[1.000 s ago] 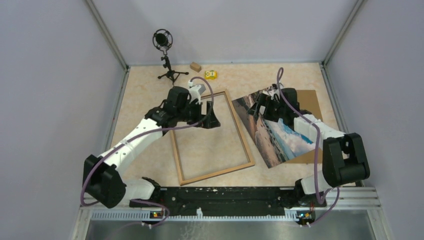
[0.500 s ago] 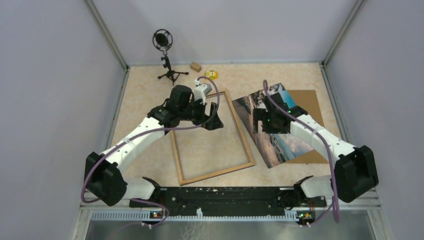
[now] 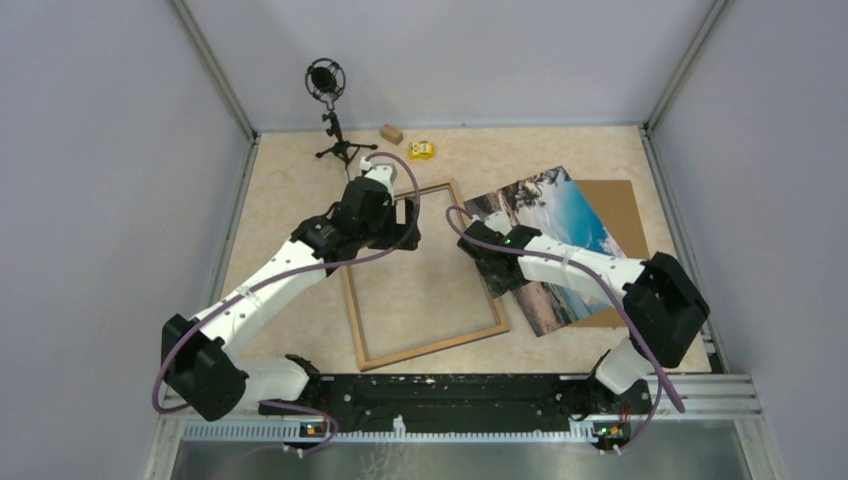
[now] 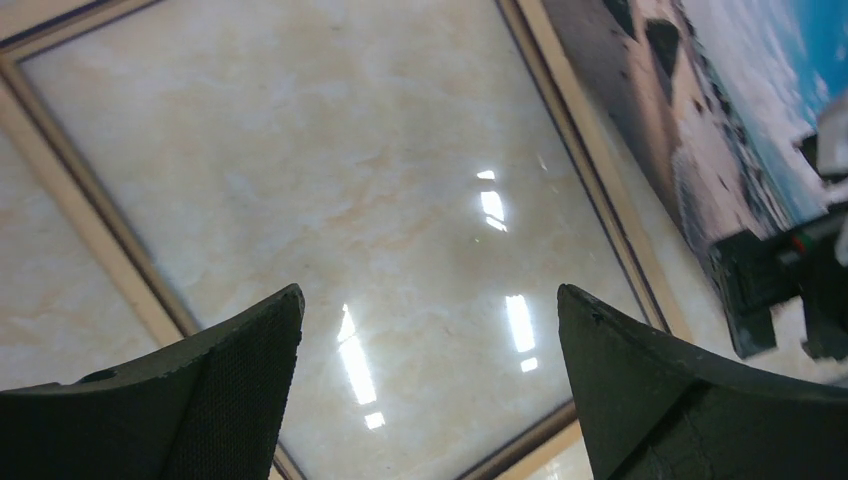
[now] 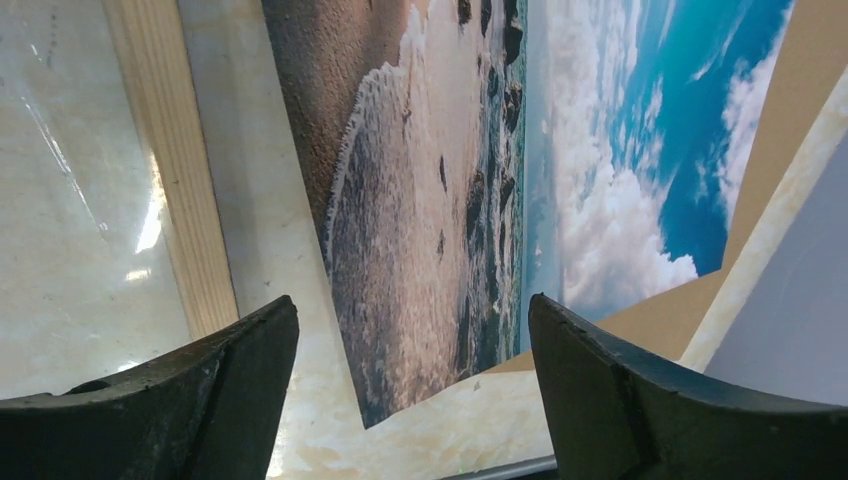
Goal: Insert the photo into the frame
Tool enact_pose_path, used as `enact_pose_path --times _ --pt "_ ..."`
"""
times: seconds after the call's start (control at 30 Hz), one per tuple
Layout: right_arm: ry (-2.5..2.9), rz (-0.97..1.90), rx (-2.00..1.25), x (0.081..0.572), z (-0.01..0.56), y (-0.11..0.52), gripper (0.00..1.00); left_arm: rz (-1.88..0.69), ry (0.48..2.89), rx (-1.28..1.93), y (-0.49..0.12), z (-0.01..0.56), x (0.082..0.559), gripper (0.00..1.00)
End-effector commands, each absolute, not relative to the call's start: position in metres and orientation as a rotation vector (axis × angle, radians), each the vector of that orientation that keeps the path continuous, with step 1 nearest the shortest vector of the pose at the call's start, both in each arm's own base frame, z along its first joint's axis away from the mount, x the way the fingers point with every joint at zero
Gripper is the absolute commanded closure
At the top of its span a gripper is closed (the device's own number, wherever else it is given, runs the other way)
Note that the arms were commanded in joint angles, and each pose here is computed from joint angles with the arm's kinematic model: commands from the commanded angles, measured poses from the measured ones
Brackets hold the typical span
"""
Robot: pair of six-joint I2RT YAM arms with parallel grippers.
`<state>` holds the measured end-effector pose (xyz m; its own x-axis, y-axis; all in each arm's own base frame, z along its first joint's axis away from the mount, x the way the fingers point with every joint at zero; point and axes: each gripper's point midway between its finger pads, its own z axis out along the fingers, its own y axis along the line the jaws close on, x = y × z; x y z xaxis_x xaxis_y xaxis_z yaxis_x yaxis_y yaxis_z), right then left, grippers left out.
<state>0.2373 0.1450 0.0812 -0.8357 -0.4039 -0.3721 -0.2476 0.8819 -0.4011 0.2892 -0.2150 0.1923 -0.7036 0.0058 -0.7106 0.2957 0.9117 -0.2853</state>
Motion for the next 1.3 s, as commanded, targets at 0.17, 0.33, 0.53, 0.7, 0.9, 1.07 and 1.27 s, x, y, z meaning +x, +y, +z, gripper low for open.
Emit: enact_pose_path --times 0.17,0.33,0.53,0.7,0.9,1.07,1.27 --pt "2.467 -0.597 -0.567 0.248 0.078 0.162 0.33 -0.066 2.166 -0.219 -0.133 0.219 0.314 0.02" --pt "2.482 -0.650 -0.582 0.243 0.063 0.161 0.44 -0.012 2.162 -0.266 -0.120 0.216 0.316 0.02" --pt "2.490 -0.640 -0.558 0.242 0.049 0.169 0.47 -0.057 2.196 -0.233 -0.125 0.209 0.321 0.02" --pt "2.500 -0.675 -0.525 0.240 0.037 0.168 0.48 -0.082 2.211 -0.238 -0.124 0.207 0.324 0.02" --pt "2.484 -0.766 -0.492 0.237 0.030 0.159 0.56 -0.076 2.214 -0.279 -0.115 0.205 0.328 0.02" --pt "2.471 -0.855 -0.484 0.236 0.026 0.150 0.61 -0.101 2.228 -0.290 -0.114 0.201 0.329 0.02" --pt "2.430 -0.921 -0.449 0.238 0.030 0.142 0.73 -0.122 2.231 -0.279 -0.116 0.201 0.329 0.02"
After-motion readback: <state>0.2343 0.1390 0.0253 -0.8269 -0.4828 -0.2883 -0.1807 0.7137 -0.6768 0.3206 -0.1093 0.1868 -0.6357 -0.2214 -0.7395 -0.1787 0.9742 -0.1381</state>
